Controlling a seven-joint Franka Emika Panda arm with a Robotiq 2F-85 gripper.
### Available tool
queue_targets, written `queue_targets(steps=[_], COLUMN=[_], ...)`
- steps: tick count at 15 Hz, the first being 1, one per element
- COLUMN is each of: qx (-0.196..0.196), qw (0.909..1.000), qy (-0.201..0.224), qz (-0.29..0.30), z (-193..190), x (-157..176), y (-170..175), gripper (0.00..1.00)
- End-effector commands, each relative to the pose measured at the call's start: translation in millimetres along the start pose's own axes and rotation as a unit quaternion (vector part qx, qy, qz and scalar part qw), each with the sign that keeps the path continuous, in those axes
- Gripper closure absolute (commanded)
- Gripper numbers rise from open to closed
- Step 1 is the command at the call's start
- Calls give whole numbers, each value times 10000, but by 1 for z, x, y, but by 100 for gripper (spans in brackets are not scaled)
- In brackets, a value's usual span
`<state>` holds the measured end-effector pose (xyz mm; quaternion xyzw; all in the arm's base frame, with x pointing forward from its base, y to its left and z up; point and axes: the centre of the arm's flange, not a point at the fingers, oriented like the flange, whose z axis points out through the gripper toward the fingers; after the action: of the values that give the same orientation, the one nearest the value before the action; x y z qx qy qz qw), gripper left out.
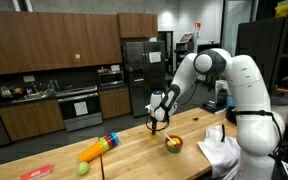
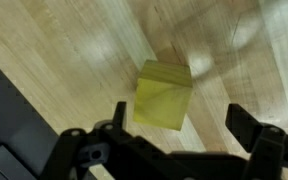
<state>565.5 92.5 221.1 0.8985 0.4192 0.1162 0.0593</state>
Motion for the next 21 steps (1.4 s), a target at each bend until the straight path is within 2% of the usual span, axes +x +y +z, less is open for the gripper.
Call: queue_targets(steps=[1,17,18,19,21], qx=[48,93,115,119,275], qw=[10000,9999,9999,9999,9996], qy=[52,-85,-85,-115,-71], qz=[44,69,38,34,65], z=[12,34,36,38,41], x=[6,-3,-2,-1,1], y=[6,10,9,7,5], gripper=[0,0,25,26,39])
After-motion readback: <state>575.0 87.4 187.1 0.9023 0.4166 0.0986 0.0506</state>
